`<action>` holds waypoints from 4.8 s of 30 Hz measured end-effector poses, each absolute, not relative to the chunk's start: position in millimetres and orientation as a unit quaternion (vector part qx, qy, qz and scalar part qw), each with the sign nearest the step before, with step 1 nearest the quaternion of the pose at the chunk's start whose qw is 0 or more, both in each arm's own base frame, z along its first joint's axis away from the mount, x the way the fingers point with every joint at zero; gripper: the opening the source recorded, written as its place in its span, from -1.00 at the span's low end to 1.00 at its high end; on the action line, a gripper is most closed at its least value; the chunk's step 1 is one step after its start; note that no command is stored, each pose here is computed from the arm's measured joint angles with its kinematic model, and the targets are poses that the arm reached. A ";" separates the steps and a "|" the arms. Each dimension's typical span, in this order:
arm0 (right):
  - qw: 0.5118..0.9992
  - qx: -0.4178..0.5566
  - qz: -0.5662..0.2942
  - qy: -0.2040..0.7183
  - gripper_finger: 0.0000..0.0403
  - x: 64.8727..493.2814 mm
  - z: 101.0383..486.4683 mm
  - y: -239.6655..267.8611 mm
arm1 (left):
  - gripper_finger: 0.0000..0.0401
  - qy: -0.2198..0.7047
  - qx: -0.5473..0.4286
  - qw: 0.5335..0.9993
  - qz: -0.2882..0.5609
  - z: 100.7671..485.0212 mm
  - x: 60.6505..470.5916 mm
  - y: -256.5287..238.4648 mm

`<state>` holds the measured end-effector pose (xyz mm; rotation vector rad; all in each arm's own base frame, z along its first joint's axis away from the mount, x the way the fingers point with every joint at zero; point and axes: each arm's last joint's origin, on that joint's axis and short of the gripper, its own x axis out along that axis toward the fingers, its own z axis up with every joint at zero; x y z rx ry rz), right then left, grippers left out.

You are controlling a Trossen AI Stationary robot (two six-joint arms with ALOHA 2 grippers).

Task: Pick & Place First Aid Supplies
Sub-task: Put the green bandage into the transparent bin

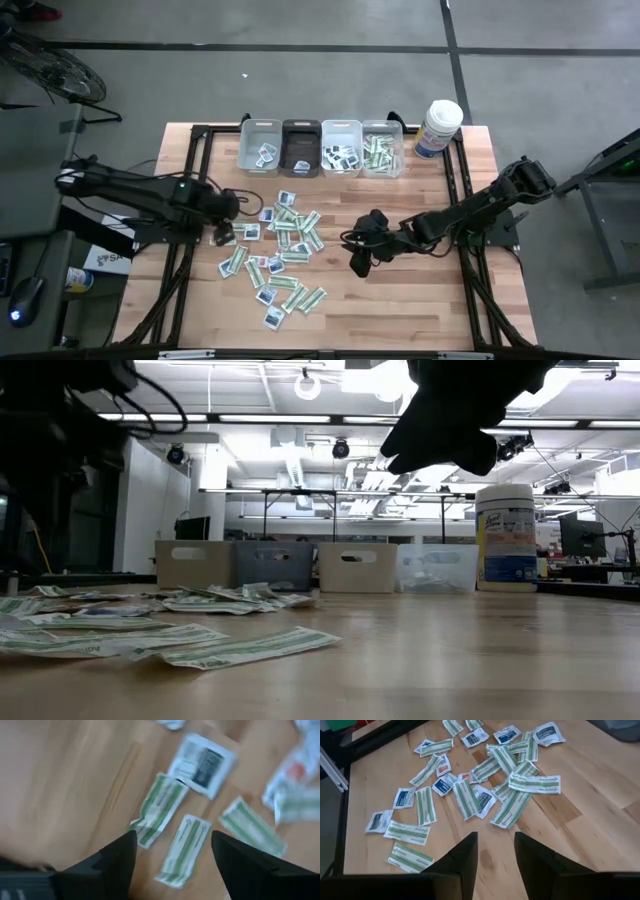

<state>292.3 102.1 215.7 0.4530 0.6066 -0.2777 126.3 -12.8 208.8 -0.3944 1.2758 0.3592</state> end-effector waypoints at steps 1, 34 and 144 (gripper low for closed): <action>0.919 0.222 -0.136 0.295 -0.40 292.3 215.7 102.1 | 0.27 0.587 -0.209 0.758 0.191 206.7 128.7 -13.0; 0.951 0.179 -0.016 0.252 -0.40 301.6 229.6 110.1 | 0.10 0.580 -0.391 0.580 0.417 155.5 147.0 9.0; 0.980 0.115 -0.161 0.019 0.09 333.9 268.7 7.0 | -1.00 0.150 -0.088 0.968 0.179 327.9 272.7 22.1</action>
